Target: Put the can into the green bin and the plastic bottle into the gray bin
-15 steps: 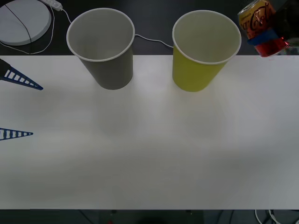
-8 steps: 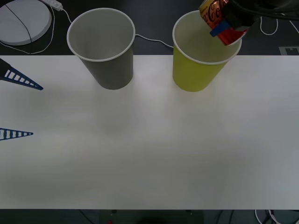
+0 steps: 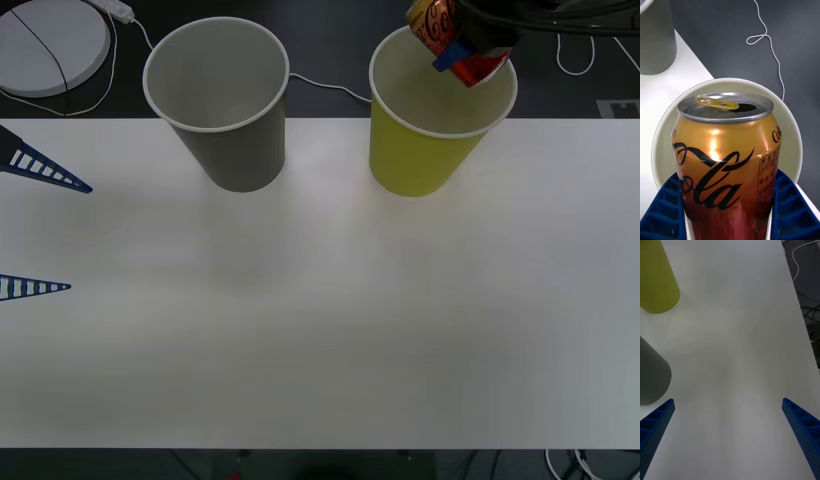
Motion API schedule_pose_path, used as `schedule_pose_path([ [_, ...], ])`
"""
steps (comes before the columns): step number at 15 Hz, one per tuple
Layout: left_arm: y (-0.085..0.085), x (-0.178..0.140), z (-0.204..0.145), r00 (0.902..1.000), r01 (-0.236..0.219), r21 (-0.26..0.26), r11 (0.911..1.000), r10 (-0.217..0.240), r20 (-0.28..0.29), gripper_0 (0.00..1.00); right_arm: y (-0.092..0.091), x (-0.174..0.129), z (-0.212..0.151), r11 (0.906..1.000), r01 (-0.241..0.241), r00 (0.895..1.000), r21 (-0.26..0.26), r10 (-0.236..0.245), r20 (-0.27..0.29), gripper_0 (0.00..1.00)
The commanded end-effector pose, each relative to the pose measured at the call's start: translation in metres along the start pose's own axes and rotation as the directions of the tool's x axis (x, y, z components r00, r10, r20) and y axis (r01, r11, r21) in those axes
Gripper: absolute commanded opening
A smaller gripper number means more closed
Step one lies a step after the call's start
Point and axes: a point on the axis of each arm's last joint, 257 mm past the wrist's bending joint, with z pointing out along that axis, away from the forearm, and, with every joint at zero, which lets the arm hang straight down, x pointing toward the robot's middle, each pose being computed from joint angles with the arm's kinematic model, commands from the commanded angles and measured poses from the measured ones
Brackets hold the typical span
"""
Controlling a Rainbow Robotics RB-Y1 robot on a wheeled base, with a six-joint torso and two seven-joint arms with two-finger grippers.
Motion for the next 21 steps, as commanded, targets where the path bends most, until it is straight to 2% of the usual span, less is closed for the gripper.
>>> schedule_pose_path([
  [1,0.000,0.000,0.000,1.0000,0.000,0.000,1.0000,0.000,0.000,1.00,-0.004,0.002,-0.003,0.9998,0.013,1.000,0.013,-0.013,-0.002,1.00],
  [6,0.000,0.000,0.000,1.0000,0.000,0.000,1.0000,0.000,0.000,1.00,-0.007,0.005,-0.019,0.9993,0.035,0.999,0.014,-0.035,0.011,1.00],
  [10,0.000,0.000,0.000,1.0000,0.000,0.000,1.0000,0.000,0.000,1.00,0.000,0.019,-0.036,0.9987,0.051,0.998,0.000,-0.051,0.047,1.00],
  [12,0.000,0.000,0.000,1.0000,0.000,0.000,1.0000,0.000,0.000,1.00,0.004,0.032,-0.047,0.9973,0.073,0.995,0.001,-0.073,0.074,1.00],
  [16,0.000,0.000,0.000,1.0000,0.000,0.000,1.0000,0.000,0.000,1.00,0.016,0.061,-0.071,0.9915,0.120,0.983,-0.051,-0.111,0.143,1.00],
  [18,0.000,0.000,0.000,1.0000,0.000,0.000,1.0000,0.000,0.000,1.00,0.026,0.081,-0.085,0.9889,0.128,0.978,-0.076,-0.113,0.174,1.00],
  [21,0.000,0.000,0.000,1.0000,0.000,0.000,1.0000,0.000,0.000,1.00,0.044,0.114,-0.099,0.9859,0.155,0.973,-0.062,-0.142,0.180,1.00],
])
